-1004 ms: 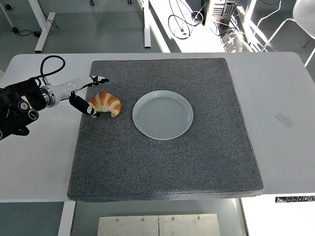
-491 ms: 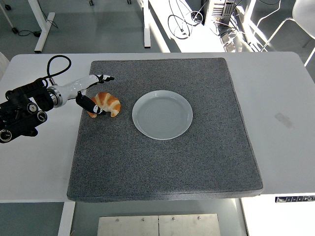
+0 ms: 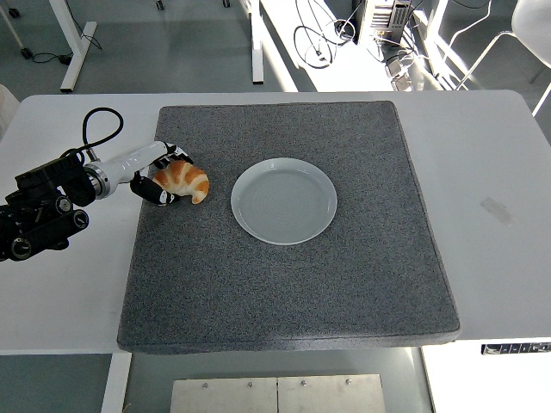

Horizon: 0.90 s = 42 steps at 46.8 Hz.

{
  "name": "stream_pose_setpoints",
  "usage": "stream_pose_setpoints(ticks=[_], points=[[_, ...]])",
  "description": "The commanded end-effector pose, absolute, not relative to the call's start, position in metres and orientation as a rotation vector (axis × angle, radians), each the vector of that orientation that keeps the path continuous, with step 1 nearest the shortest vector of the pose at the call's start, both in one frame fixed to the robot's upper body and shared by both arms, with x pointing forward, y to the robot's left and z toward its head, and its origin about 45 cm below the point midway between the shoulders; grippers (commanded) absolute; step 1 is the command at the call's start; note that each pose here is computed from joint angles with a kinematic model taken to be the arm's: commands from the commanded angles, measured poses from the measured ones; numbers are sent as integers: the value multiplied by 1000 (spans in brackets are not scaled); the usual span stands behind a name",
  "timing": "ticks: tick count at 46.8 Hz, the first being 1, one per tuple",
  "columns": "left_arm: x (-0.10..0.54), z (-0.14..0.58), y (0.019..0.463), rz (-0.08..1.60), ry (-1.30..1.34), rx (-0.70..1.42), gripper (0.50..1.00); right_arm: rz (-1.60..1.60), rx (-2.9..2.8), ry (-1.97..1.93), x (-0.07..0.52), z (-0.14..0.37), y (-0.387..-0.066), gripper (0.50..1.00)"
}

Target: Place the bread on the plate

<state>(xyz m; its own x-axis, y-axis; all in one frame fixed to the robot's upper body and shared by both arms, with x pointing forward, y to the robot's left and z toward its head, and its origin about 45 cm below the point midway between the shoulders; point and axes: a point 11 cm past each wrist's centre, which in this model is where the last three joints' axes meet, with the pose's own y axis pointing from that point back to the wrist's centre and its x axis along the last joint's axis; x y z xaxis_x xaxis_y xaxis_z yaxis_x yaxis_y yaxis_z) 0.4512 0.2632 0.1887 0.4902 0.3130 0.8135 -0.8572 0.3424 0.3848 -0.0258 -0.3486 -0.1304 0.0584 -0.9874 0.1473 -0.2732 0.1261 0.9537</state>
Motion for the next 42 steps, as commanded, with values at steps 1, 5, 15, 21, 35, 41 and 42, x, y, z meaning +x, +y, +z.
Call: stream_pose_setpoints(ticks=[1,5,15,21,35,41,42], points=[[452,190,263,852,-709,915,530,-907,1334,-1407,-26,-130,-349,1000],[454,193,262,855,-712,903,500,-907,1334,-1407,-26,-130,-349,1000],[464,213,253,882,-727,819,500,-907,1334,-1407,-26,-130,-349,1000],[474,234,248,904,-745,780,500,-907,1334,-1407,-26,-130,-349,1000],[491,282,236,930,-812,709,500,-907,1334,-1407,-26,-130,-349,1000],[495,298,226,921,-833,683,500,-907,1334,-1407,-26,-130,-349,1000],[496,300,225,919,-835,681,500,-907,1334,-1407,-26,-130,-349,1000]])
